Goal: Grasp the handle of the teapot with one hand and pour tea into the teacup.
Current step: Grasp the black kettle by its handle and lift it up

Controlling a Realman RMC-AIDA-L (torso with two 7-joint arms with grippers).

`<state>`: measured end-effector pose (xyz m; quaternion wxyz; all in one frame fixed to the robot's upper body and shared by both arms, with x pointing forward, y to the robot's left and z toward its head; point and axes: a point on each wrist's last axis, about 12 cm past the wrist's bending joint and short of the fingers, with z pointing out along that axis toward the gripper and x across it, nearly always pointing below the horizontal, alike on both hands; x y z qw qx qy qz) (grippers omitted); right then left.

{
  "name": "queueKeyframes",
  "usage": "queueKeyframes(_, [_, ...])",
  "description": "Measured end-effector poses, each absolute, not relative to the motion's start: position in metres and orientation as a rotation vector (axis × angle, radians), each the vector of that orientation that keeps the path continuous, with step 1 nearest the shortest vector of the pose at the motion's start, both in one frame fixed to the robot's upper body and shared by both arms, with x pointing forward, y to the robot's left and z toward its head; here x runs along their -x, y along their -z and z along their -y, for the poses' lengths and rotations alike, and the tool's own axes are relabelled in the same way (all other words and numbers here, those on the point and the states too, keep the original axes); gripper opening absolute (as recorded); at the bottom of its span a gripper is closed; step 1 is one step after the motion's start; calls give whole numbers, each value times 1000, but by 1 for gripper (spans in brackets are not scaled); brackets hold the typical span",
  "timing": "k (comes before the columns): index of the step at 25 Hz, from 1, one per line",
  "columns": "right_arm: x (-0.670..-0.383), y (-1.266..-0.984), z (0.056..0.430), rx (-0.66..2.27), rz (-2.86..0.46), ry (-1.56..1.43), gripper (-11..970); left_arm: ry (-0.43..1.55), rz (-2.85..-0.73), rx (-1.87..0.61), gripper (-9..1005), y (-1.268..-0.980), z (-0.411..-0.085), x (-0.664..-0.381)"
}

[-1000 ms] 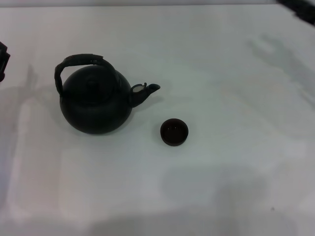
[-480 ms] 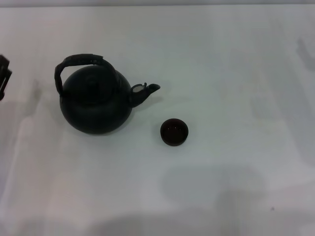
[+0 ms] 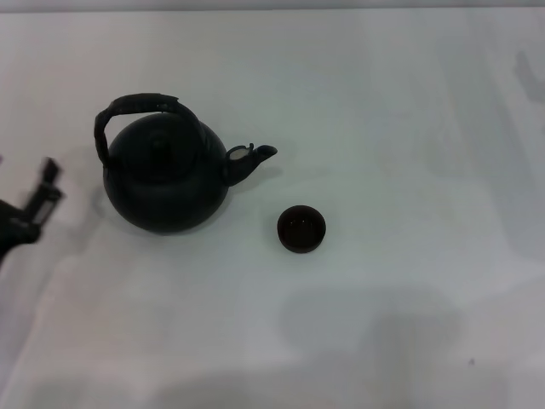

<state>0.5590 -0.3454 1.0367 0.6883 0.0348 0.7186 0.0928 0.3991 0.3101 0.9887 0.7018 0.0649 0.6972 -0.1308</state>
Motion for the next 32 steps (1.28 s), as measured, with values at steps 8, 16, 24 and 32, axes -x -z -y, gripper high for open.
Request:
queueKeyframes(8, [-565,-1039,348,-105,-1608,-195,844,360,-1522,-294,830,-991,-288,-409])
queueKeyframes(16, [-562,-1037,351,-120,-1611,-188,844,335,-1514,-361,829,-994,-280,-431])
queueKeyframes(24, [-561,-1038,352,-136,-1606,-184,844,337,-1545,-405,828,-994,-271,-451])
queueKeyframes(32, [-561,-1038,355,-161,-1604,-176,844,354,-1551,-388,735,-992,-270,-446])
